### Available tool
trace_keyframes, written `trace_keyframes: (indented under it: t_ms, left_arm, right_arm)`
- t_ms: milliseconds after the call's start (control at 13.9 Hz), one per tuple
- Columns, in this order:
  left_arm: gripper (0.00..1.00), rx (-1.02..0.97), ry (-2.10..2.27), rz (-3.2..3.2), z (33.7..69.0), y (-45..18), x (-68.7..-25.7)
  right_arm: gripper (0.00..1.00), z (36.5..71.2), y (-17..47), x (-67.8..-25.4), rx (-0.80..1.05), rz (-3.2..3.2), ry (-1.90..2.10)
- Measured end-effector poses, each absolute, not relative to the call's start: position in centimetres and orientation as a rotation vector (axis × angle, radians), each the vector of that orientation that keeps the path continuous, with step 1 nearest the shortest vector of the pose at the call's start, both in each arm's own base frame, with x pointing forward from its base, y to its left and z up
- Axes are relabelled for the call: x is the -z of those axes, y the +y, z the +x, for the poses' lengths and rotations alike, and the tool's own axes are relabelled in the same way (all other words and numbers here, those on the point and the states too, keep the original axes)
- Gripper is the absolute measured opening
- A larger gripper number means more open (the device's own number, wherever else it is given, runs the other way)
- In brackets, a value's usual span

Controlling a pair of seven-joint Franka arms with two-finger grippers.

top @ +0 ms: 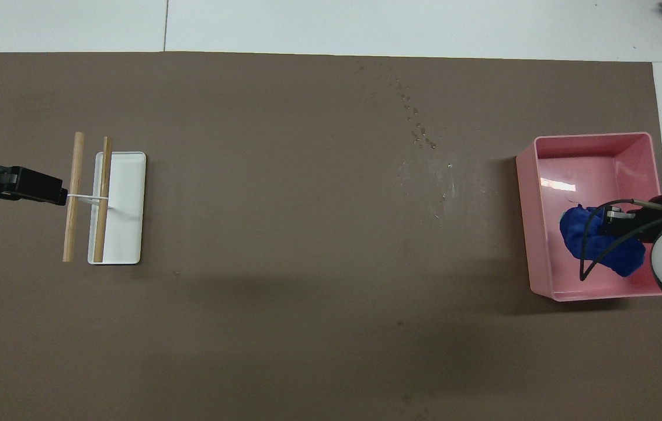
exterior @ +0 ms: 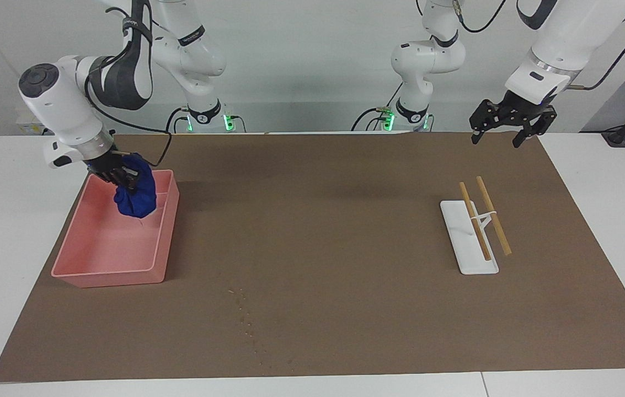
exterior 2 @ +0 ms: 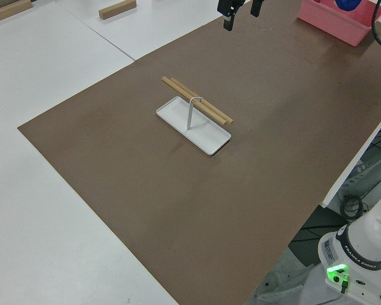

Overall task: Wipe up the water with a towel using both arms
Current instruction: 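Carry the blue towel into the pink bin with the right gripper, then open the right gripper and lift it out of the pink bin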

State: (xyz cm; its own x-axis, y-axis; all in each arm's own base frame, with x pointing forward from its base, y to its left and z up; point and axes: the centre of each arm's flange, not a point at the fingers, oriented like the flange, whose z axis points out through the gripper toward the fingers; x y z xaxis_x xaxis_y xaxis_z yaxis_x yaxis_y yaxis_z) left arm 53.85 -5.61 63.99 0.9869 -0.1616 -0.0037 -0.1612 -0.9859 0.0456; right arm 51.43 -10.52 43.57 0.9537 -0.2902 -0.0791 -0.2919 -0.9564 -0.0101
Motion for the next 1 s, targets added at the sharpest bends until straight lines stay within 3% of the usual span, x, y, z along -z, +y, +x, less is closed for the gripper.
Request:
trace_keyframes:
  t_ms: [359,502,718,1005]
  left_arm:
    - [1.00,0.012,-0.251,3.086,53.8,-5.6,-64.0]
    - [1.00,0.012,-0.250,3.086,53.8,-5.6,-64.0]
    - [1.00,0.013,-0.250,3.086,53.8,-5.6,-64.0]
    - [1.00,0.013,-0.250,3.086,53.8,-5.6,-64.0]
  right_arm:
    - [0.19,51.4,-10.5,-37.9,-0.209,-3.068,0.447]
    - [0.23,51.5,-10.2,-37.3,-0.222,-3.067,0.442]
    - [0.53,52.2,-9.7,-39.1,-0.189,-3.078,0.421]
    - [0.95,53.9,-6.7,-47.6,-0.144,-3.105,0.325]
